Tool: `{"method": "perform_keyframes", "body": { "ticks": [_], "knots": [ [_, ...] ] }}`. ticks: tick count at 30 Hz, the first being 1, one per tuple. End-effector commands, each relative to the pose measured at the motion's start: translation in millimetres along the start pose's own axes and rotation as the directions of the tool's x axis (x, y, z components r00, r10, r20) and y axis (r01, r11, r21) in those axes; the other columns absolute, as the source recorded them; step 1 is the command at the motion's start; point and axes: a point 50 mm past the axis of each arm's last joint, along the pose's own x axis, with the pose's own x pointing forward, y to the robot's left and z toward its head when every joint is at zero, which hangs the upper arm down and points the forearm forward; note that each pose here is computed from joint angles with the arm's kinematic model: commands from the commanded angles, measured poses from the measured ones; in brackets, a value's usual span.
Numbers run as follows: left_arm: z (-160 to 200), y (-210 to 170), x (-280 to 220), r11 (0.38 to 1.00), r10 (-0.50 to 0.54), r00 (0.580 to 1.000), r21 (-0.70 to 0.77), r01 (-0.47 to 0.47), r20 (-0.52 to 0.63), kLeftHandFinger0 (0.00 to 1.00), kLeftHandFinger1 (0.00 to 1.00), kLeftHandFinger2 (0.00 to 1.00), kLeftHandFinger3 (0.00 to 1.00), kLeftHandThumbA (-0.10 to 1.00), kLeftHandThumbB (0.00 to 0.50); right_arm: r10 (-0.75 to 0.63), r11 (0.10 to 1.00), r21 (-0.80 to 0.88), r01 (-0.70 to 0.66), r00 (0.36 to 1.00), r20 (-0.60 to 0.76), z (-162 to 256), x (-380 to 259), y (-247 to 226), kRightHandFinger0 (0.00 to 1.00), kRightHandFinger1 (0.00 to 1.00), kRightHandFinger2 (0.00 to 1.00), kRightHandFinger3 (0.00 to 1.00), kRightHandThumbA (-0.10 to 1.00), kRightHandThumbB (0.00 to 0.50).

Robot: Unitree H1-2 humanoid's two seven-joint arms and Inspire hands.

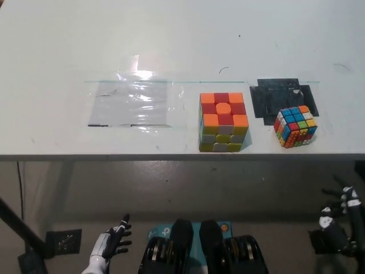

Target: The robot uses its right hand to pick up the small cube kept on the middle on the desk and place it on the bigger cube kept next to it

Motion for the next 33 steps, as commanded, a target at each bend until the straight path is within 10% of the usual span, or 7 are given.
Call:
{"method": "perform_keyframes", "body": {
  "ticks": [1,6,17,21,23,33],
  "knots": [
    [11.2,6.8,2.7,0.999,0.033,0.997,-0.004,-0.033,0.065,0.77,0.7,0.72,0.68,0.83,0.081,0.035,0.999,0.006,-0.035,0.999,0.031,24.6,0.3,-27.4,0.43,0.53,0.73,1.0,0.1,0.173],
    [9.2,7.1,2.1,0.999,0.035,0.998,0.009,-0.035,0.05,0.9,0.8,0.82,0.8,0.85,0.097,0.049,0.999,0.001,-0.05,0.989,0.137,64.0,1.6,-52.0,0.43,0.52,0.74,0.99,0.12,0.177],
    [4.1,9.7,-0.6,0.999,0.044,0.998,-0.005,-0.044,0.048,0.75,0.66,0.69,0.64,0.82,0.116,0.121,0.993,-0.048,-0.111,0.948,0.295,126.7,10.2,-74.6,0.33,0.46,0.68,0.98,0.1,0.214],
    [3.7,9.7,-0.7,0.999,0.043,0.998,0.008,-0.044,0.044,0.79,0.72,0.75,0.7,0.84,0.104,0.112,0.981,-0.186,-0.055,0.942,0.315,143.2,24.3,-79.8,0.74,1.0,1.0,1.0,0.46,0.358],
    [4.6,9.8,-0.8,0.999,0.041,0.998,0.016,-0.042,0.045,0.79,0.71,0.74,0.71,0.84,0.101,0.135,0.969,-0.239,-0.055,0.933,0.335,148.2,36.4,-81.8,1.0,1.0,1.0,1.0,0.6,0.417],
    [3.7,8.9,-1.2,0.999,0.042,0.998,-0.005,-0.042,0.047,0.79,0.72,0.75,0.7,0.83,0.108,0.215,0.924,-0.373,-0.083,0.92,0.327,161.3,66.2,-78.2,1.0,1.0,1.0,1.0,0.86,0.5]
  ]
}}
